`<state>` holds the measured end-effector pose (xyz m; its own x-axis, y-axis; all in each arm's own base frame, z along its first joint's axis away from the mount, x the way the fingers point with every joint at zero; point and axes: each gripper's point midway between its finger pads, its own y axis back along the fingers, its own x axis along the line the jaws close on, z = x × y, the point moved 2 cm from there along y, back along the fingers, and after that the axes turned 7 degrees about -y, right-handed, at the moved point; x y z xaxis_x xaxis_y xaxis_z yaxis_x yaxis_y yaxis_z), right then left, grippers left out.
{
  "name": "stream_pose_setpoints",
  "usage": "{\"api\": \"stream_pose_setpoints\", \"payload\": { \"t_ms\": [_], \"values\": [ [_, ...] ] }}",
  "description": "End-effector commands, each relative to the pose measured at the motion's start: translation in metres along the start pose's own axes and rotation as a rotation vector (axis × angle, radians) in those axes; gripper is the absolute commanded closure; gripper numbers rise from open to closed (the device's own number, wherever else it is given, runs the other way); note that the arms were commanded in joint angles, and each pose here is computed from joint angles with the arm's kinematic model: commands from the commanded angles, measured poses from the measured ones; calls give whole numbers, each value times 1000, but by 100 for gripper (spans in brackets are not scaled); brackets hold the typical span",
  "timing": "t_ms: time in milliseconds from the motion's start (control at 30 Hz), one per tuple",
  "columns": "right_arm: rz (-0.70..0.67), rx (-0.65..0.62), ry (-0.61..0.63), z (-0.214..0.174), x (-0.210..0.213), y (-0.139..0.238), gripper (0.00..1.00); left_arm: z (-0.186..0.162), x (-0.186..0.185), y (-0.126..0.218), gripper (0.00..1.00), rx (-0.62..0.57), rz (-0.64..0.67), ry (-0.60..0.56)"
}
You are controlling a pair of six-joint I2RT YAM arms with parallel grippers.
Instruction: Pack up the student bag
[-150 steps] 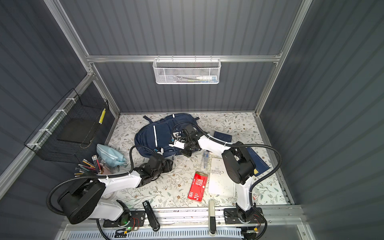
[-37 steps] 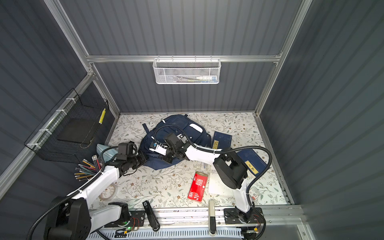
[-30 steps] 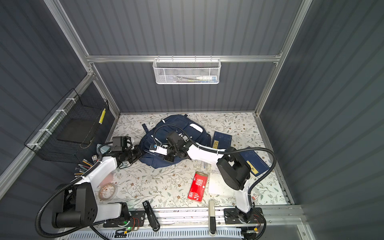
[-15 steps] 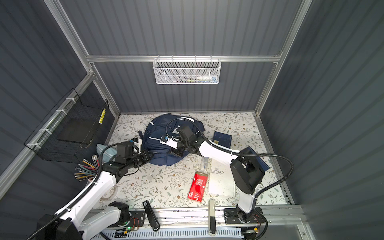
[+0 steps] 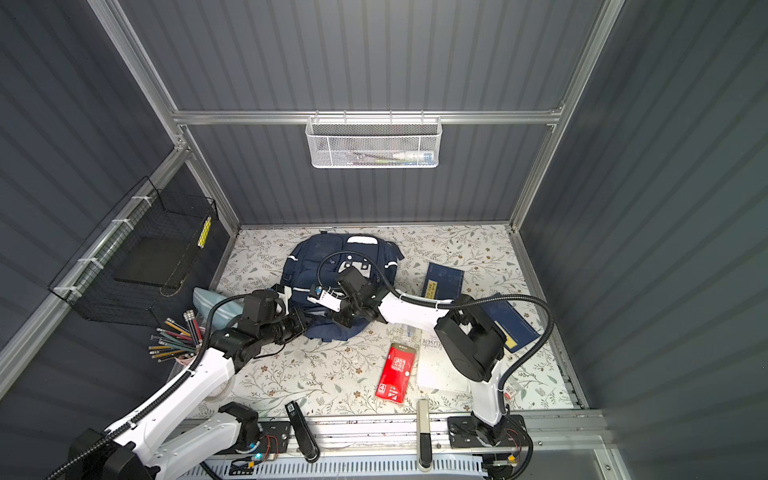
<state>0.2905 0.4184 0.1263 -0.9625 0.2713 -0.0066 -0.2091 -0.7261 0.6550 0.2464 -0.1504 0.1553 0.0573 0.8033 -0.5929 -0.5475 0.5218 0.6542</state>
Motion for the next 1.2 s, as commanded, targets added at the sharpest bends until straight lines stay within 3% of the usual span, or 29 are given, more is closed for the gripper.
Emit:
{"api": "stream_pose_setpoints", "payload": {
  "t_ms": [0, 133, 200, 433, 500, 633, 733, 900, 1033, 1167],
  "values": [
    [-7, 33, 7, -9, -14, 14, 100, 17, -1, 8, 100, -27, 57, -109],
    [-21, 117, 68, -34, -21, 23, 100, 40, 36, 20, 100, -10, 229, -160],
    [-33, 135, 97, -43, -24, 27, 100, 57, 47, 31, 100, -42, 231, -137],
    [-51, 86, 142, -42, -40, 42, 100, 91, 93, 27, 100, -96, 377, -106],
    [-75, 62, 151, -38, -48, 45, 100, 94, 88, 18, 100, -82, 329, -110],
    [-158, 68, 133, -31, -72, 42, 100, 77, 40, 0, 100, -55, 49, -59],
    [-154, 34, 69, -14, -67, 48, 63, 43, 6, -13, 100, 22, 44, -121],
    [-33, -32, -26, 13, -3, 58, 37, 17, -17, -19, 100, 42, -58, -68],
    [-25, -12, -51, 1, 14, 31, 31, 25, -21, -8, 100, 10, -39, -84],
    [-31, 83, -80, -9, 5, 5, 35, 24, -35, -5, 100, 19, -123, -57]
  ]
}}
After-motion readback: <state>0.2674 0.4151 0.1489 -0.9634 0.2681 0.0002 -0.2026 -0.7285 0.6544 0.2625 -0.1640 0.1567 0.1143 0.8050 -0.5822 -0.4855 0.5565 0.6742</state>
